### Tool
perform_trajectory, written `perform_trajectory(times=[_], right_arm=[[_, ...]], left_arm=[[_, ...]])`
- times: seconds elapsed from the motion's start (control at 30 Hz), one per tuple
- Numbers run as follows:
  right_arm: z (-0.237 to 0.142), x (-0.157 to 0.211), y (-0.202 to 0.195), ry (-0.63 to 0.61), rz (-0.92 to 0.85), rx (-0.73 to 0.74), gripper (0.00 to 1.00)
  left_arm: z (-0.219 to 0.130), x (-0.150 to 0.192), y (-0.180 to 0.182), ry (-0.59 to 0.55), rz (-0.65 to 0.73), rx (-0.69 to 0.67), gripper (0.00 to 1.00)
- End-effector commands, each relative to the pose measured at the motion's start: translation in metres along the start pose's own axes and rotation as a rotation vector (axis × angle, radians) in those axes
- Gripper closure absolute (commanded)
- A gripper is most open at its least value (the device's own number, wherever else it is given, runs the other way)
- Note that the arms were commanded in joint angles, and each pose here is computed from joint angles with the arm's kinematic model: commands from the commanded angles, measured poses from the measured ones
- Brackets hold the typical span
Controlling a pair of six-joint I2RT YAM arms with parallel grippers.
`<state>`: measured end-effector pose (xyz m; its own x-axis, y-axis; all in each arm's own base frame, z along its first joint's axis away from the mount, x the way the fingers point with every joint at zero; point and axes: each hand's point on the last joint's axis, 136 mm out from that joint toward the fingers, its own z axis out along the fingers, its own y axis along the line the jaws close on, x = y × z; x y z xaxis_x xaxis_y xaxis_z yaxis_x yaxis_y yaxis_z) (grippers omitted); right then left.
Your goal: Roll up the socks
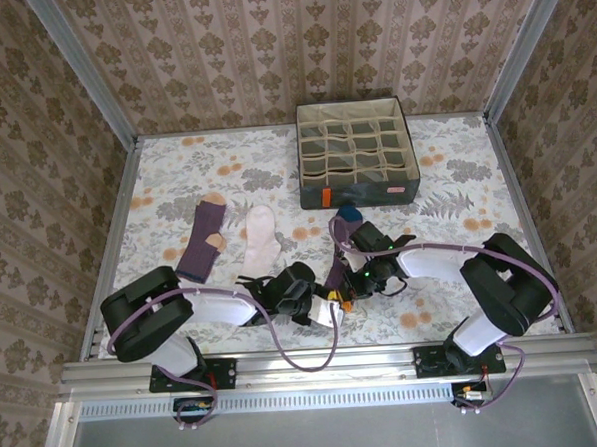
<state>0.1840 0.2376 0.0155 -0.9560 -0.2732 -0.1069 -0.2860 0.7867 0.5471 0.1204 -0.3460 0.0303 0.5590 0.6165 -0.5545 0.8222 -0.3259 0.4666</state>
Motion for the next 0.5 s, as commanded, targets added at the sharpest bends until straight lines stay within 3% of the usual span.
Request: perform_trajectory(times=[0.0, 0.17, 0.27, 0.37, 0.47], right_arm=[[0.011, 0.036, -0.039, 0.127, 0.069, 0.141, 1.0], [0.011, 0.035, -0.036, 0.129, 0.066, 0.125, 1.0], [0.009, 0.033, -0.033, 0.113, 0.06, 0.111, 0.98], [0.003, 0.026, -0.028, 0.064, 0.056, 0.091, 0.87], [-0.007, 0.015, -0.022, -0.015, 0.071, 0.045, 0.71]], left_arm=[[-0.004, 0.008, -0.013, 0.04, 0.009, 0.029, 0.65], [0.004, 0.021, -0.01, 0.1, -0.001, 0.012, 0.64], [0.009, 0.023, -0.012, 0.117, -0.027, 0.036, 0.75], [0.009, 0.017, -0.018, 0.091, -0.07, 0.094, 0.97], [0.004, 0.007, -0.023, 0.02, -0.153, 0.164, 1.0]])
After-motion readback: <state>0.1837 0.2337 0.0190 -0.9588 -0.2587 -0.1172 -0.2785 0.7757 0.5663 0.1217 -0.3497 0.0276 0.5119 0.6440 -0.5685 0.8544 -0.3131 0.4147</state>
